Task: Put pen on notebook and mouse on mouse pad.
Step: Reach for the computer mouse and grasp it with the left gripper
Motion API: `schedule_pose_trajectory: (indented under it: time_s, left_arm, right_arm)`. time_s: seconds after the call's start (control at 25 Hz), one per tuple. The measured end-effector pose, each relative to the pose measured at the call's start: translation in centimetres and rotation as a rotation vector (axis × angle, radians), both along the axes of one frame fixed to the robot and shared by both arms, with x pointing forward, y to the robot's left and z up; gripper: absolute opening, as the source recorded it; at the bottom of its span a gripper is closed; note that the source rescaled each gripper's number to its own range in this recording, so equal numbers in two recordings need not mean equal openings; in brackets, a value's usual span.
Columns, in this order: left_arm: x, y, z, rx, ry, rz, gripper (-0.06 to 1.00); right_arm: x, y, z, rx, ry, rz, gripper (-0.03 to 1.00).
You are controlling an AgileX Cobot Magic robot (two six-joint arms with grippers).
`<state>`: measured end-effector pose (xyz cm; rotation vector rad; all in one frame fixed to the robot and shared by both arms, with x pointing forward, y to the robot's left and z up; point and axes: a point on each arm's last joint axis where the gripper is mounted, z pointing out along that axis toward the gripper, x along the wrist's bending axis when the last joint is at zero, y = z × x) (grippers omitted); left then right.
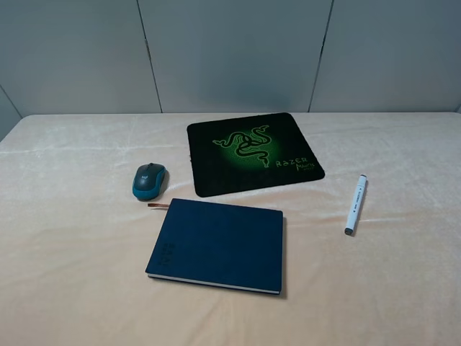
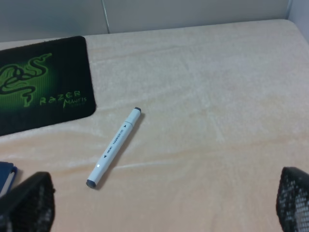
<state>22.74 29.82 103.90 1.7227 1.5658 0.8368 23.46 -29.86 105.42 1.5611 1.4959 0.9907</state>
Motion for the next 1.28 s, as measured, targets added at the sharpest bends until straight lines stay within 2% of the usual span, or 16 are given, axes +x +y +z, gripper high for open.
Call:
schedule_pose_trajectory:
  time_s: [1.12, 1.28]
  left_arm:
    - [0.00, 0.00, 0.00, 0.000, 0.000, 0.000, 1.00]
    - [-0.09, 0.00, 0.49, -0.028, 0.008, 0.020, 1.00]
  right_arm:
    - [0.00, 0.00, 0.00, 0.000, 0.000, 0.000, 1.00]
    - [0.00, 0.00, 0.00, 0.000, 0.000, 0.000, 1.00]
